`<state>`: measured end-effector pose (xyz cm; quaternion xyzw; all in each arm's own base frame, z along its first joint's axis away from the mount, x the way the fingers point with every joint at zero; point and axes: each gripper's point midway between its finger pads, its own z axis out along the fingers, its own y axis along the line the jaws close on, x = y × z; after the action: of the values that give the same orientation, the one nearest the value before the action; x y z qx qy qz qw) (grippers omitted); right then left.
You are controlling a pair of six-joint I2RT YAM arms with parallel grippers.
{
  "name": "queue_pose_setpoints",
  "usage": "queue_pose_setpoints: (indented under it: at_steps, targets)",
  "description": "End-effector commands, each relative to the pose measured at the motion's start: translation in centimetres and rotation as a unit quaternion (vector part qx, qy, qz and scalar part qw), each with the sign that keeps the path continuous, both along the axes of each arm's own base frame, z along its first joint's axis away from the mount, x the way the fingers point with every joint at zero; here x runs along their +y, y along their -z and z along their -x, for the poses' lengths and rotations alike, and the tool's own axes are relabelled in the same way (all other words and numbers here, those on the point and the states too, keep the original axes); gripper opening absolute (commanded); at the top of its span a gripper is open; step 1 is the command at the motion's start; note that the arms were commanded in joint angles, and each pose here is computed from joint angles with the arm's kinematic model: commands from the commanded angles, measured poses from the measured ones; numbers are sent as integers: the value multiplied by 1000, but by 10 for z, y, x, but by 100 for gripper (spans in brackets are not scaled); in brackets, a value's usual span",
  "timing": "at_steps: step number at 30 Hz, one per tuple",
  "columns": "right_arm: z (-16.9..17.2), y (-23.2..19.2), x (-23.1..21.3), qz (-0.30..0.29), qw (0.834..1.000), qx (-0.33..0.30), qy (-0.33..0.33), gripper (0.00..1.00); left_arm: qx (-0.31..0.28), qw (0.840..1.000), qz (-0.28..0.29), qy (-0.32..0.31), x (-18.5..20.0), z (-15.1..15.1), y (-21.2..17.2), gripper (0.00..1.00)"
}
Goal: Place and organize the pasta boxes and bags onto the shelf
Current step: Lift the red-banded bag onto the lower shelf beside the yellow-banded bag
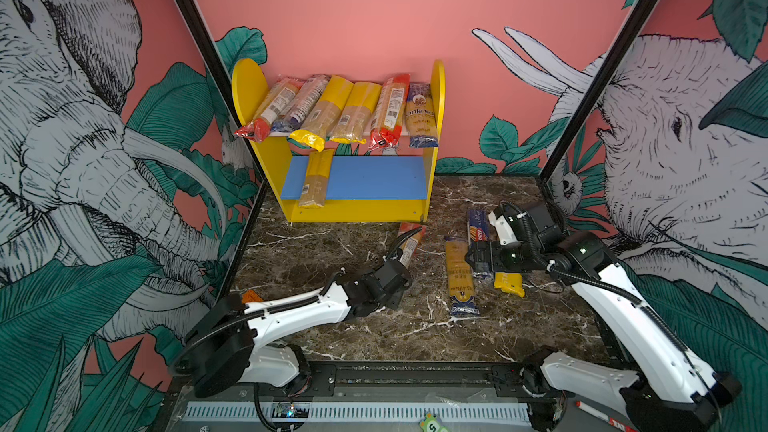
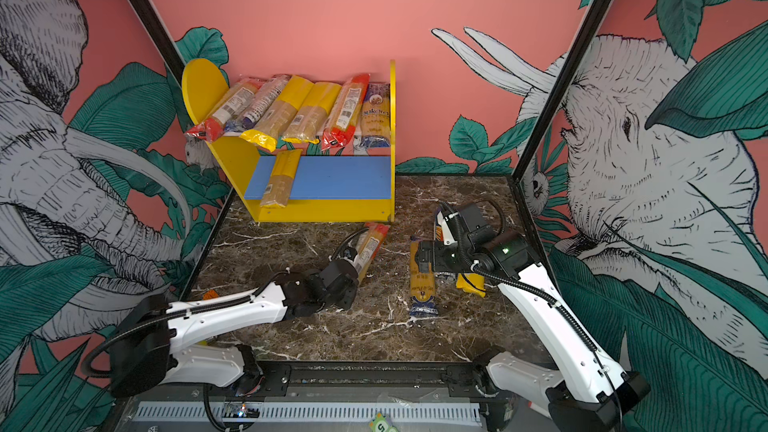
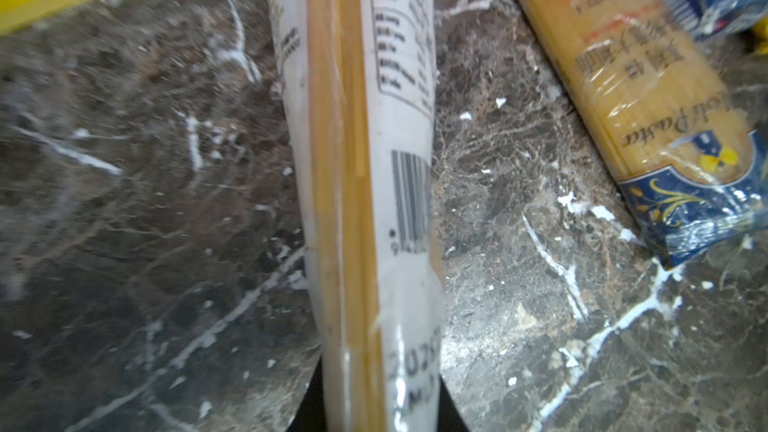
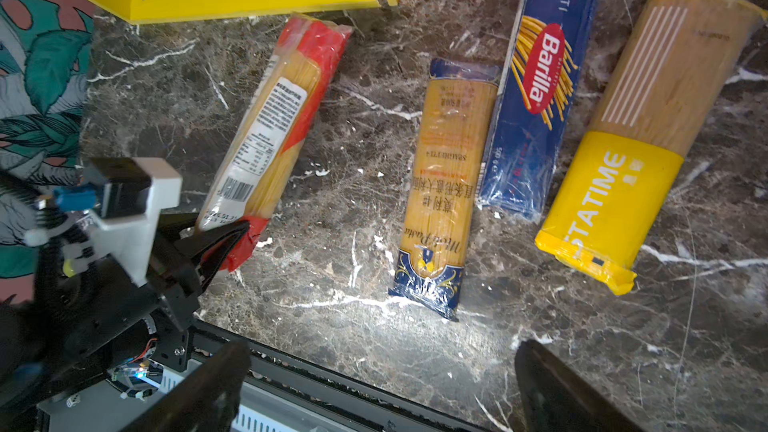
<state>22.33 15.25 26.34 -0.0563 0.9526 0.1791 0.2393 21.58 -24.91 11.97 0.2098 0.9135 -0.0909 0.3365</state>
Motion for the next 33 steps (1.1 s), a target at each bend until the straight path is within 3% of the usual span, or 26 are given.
queue_pose_setpoints:
  at_steps: [1,8,14,25,33]
  targets:
    - [-13,-14,15,-19,999,-23,-22,99,-103,993,27,-56,27,-28,-64,0]
    - [-35,-18,35,-32,998,-27,-37,99,-163,979,30,-116,82,-54,-119,0]
    - [-52,-21,46,-31,998,-30,-43,99,-180,970,20,-164,114,-95,-139,0]
    - [-80,-19,56,-22,999,-29,-27,99,-193,964,32,-183,132,-190,-154,0]
    - [-99,-19,57,-9,1000,-29,-6,99,-184,966,36,-179,136,-241,-151,0]
